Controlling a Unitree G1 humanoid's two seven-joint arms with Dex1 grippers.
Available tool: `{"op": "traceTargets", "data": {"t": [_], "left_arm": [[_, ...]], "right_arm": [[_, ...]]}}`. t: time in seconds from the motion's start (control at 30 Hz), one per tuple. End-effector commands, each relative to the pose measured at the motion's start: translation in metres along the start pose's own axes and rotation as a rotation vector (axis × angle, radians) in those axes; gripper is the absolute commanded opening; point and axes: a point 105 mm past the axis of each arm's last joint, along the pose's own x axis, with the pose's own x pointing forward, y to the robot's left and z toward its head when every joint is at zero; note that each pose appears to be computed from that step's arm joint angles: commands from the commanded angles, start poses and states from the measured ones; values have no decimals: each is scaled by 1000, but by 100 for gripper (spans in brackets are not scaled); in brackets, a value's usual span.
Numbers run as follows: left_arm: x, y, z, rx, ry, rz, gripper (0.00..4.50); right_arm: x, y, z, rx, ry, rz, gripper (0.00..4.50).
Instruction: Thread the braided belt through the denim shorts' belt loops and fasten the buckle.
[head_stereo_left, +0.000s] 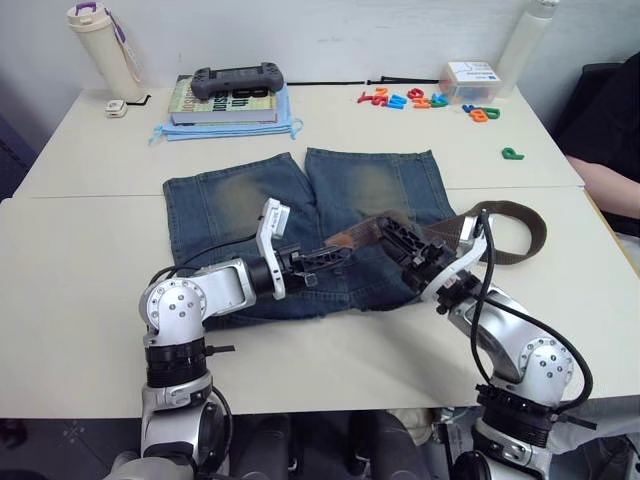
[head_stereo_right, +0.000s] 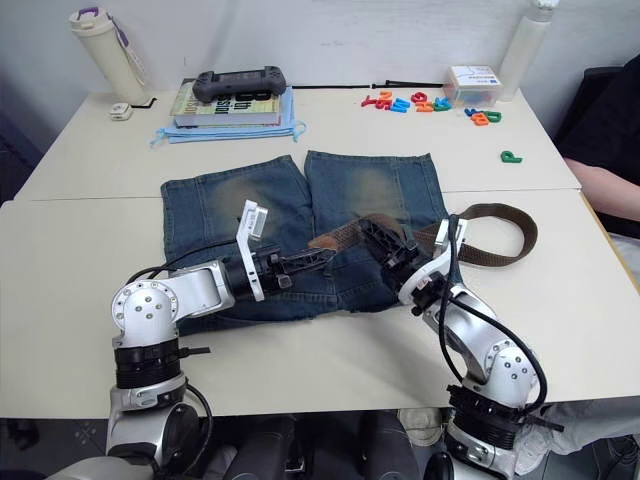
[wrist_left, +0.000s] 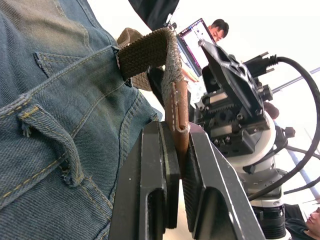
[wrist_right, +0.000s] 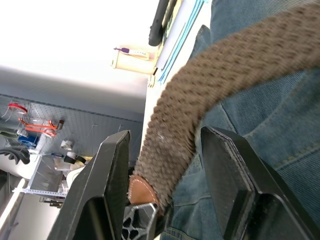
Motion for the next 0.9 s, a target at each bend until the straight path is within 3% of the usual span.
{"op": "traceTargets", "data": {"t": [0.03,0.1,0.27,0.47,0.67,0.7,0.9], "left_arm": [[-1,-11,3,41,-4,-38,0],[-1,-11,2,41,-3,-38,0],[-2,-12,1,44,1,-37,0],[-4,-11,-2,63,21,-32,0],[-9,-9,-4,107,37,-9,247],[-13,-6,-2,134,25,15,268],[-62,1,-1,233,18,107,268]], "right_arm": [[2,15,4,-3,-11,62,222],[2,15,5,-5,-17,62,181],[2,17,6,-10,-27,62,1],[3,19,6,-10,-40,71,1],[6,21,6,-9,-43,76,0],[7,19,7,-12,-47,64,0],[7,11,11,-59,-85,-26,0]]}}
